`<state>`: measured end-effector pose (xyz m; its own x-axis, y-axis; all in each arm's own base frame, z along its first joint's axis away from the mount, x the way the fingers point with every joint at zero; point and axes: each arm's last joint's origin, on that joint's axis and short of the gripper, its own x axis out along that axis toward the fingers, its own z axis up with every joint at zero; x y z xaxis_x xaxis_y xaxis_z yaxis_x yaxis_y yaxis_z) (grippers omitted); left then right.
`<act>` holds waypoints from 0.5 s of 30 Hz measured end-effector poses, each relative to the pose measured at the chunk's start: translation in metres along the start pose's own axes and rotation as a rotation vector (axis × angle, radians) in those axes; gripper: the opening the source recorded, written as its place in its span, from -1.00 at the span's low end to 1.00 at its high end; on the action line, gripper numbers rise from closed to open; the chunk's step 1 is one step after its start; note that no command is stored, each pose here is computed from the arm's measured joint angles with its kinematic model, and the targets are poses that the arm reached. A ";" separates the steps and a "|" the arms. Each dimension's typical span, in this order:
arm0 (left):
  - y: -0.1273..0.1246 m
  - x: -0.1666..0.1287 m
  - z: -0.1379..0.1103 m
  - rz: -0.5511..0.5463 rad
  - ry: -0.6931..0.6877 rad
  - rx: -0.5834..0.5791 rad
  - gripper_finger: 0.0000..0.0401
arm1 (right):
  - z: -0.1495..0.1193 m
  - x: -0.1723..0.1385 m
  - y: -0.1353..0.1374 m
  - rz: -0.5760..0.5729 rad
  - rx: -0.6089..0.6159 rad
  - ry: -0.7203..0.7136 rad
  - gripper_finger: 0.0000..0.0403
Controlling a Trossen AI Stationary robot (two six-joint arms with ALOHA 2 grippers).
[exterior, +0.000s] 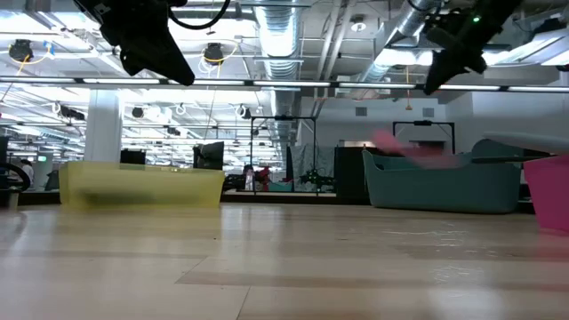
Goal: Pick & Place Kitchen Items
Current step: Put the pink spatula into the green bin, then return to Home Position
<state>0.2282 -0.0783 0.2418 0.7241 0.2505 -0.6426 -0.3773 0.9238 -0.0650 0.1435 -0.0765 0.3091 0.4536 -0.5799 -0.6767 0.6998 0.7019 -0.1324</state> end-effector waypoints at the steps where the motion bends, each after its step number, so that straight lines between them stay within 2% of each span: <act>1: 0.000 0.000 0.000 0.000 0.000 0.000 -0.92 | -0.002 -0.003 -0.001 -0.002 -0.001 0.007 -1.00; 10: 0.000 0.000 0.001 0.017 -0.018 -0.004 -0.92 | -0.032 -0.002 -0.007 -0.041 0.028 0.080 -0.99; 15: -0.001 0.000 0.003 0.007 -0.036 -0.020 -0.92 | -0.033 0.000 -0.006 -0.037 0.027 0.079 -0.98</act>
<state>0.2301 -0.0784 0.2440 0.7414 0.2677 -0.6153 -0.3936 0.9162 -0.0757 0.1209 -0.0673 0.2856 0.3828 -0.5705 -0.7267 0.7305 0.6684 -0.1399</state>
